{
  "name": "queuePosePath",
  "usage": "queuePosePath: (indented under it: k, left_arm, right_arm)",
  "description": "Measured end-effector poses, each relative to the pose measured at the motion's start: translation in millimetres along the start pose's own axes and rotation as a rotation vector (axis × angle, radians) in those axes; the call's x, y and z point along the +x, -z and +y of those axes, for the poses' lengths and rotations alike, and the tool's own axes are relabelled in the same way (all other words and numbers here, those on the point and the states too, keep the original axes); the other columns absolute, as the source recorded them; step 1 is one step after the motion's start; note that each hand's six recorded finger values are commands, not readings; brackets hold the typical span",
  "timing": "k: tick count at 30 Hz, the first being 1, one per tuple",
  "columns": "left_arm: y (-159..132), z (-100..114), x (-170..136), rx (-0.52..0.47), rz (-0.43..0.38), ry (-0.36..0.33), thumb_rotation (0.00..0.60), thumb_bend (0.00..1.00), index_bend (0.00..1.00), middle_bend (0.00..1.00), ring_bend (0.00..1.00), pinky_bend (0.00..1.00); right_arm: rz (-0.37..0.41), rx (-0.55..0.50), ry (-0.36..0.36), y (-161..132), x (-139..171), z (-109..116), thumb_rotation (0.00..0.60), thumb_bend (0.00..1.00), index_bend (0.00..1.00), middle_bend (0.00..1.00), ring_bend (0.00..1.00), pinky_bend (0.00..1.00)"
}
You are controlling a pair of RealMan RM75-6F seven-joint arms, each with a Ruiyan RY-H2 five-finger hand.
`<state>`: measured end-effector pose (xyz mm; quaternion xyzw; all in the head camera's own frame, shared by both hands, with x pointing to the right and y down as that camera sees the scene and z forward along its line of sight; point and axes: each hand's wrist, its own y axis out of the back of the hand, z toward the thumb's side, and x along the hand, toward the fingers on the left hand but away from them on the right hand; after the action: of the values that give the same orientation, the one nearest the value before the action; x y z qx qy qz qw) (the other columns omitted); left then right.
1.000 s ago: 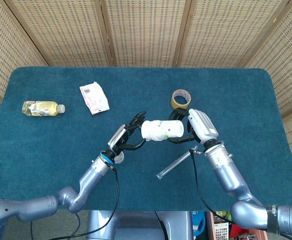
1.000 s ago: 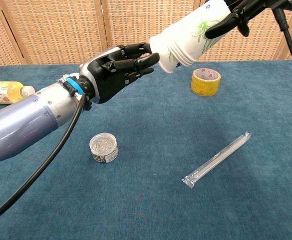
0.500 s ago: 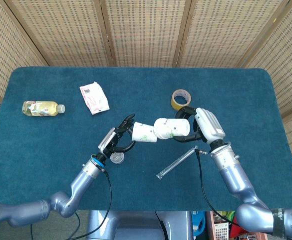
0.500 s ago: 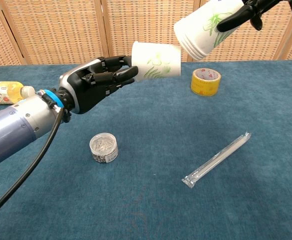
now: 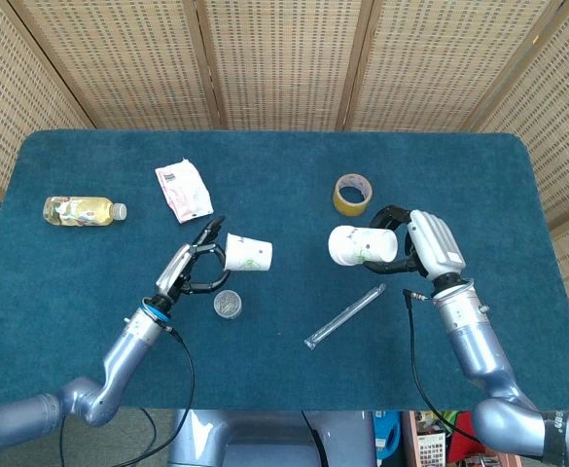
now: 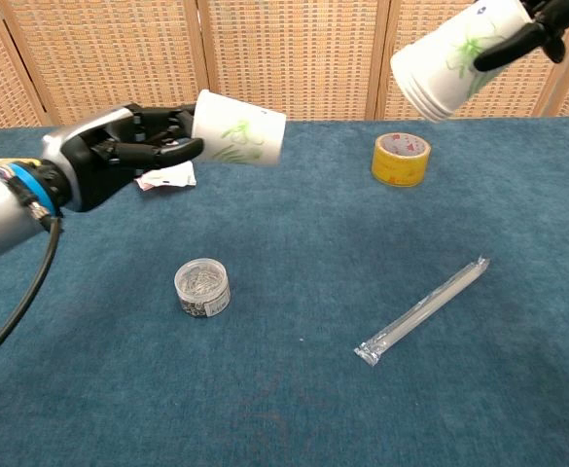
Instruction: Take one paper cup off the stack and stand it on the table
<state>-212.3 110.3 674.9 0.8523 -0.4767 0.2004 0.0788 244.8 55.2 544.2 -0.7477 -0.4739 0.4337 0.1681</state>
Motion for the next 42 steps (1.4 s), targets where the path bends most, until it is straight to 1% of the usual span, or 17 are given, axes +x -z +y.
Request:
queuePosePath:
  k: [7, 12, 15, 16, 18, 21, 23, 26, 30, 31, 34, 35, 37, 40, 42]
  left_arm:
    - [-10, 42, -28, 0.276, 0.072, -0.052, 0.6, 0.41, 0.64, 0.02, 0.0, 0.0]
    - [-15, 61, -55, 0.454, 0.129, -0.065, 0.6, 0.41, 0.64, 0.02, 0.0, 0.0]
    - [-15, 71, -74, 0.567, 0.174, -0.064, 0.6, 0.41, 0.64, 0.01, 0.0, 0.0]
    - [-14, 75, -82, 0.613, 0.195, -0.061, 0.6, 0.41, 0.63, 0.01, 0.0, 0.0]
    - [-13, 78, -94, 0.672, 0.227, -0.054, 0.6, 0.41, 0.6, 0.0, 0.0, 0.0]
    - [-9, 85, -114, 0.755, 0.282, -0.049, 0.6, 0.41, 0.51, 0.0, 0.0, 0.0]
    - [-5, 88, -123, 0.786, 0.308, -0.049, 0.6, 0.41, 0.42, 0.0, 0.0, 0.0]
    - [2, 92, -132, 0.819, 0.343, -0.048, 0.6, 0.41, 0.31, 0.0, 0.0, 0.0]
    - [8, 97, -137, 0.842, 0.36, -0.077, 0.6, 0.41, 0.2, 0.0, 0.0, 0.0]
    - [9, 98, -137, 0.843, 0.363, -0.081, 0.6, 0.41, 0.18, 0.0, 0.0, 0.0]
    - [9, 99, -138, 0.846, 0.364, -0.091, 0.6, 0.41, 0.13, 0.0, 0.0, 0.0]
    - [9, 100, -139, 0.849, 0.363, -0.093, 0.6, 0.41, 0.1, 0.0, 0.0, 0.0]
    - [8, 101, -140, 0.86, 0.361, -0.1, 0.6, 0.41, 0.06, 0.0, 0.0, 0.0]
    - [6, 105, -143, 0.877, 0.361, -0.118, 0.6, 0.39, 0.02, 0.0, 0.0, 0.0]
    - [4, 107, -146, 0.884, 0.361, -0.125, 0.6, 0.37, 0.01, 0.0, 0.0, 0.0]
  right_arm:
    - [-0.084, 0.107, 0.04, 39, 11, 2, 0.6, 0.25, 0.75, 0.56, 0.46, 0.71]
    - [-0.116, 0.172, 0.06, 56, 18, 4, 0.6, 0.25, 0.75, 0.52, 0.45, 0.71]
    - [-0.139, 0.208, 0.065, 67, 26, 2, 0.6, 0.25, 0.74, 0.5, 0.43, 0.69]
    - [-0.145, 0.222, 0.063, 71, 30, 0, 0.6, 0.25, 0.72, 0.49, 0.41, 0.67]
    - [-0.155, 0.245, 0.055, 76, 35, -2, 0.6, 0.25, 0.68, 0.45, 0.37, 0.65]
    - [-0.17, 0.276, 0.037, 82, 41, -6, 0.6, 0.25, 0.6, 0.36, 0.28, 0.6]
    - [-0.179, 0.287, 0.03, 87, 44, -9, 0.6, 0.25, 0.54, 0.32, 0.24, 0.56]
    - [-0.188, 0.284, 0.024, 93, 47, -13, 0.6, 0.25, 0.51, 0.28, 0.19, 0.53]
    - [-0.196, 0.277, 0.017, 101, 49, -17, 0.6, 0.25, 0.46, 0.22, 0.14, 0.49]
    - [-0.197, 0.278, 0.014, 104, 49, -18, 0.6, 0.25, 0.44, 0.19, 0.11, 0.47]
    - [-0.196, 0.277, 0.004, 107, 50, -20, 0.6, 0.24, 0.36, 0.09, 0.02, 0.39]
    - [-0.195, 0.276, 0.003, 108, 51, -21, 0.6, 0.23, 0.33, 0.05, 0.0, 0.35]
    - [-0.192, 0.274, 0.004, 109, 51, -20, 0.6, 0.21, 0.3, 0.01, 0.0, 0.3]
    - [-0.182, 0.283, 0.015, 109, 52, -17, 0.6, 0.18, 0.25, 0.0, 0.0, 0.23]
    - [-0.176, 0.285, 0.021, 110, 52, -16, 0.6, 0.16, 0.23, 0.0, 0.0, 0.2]
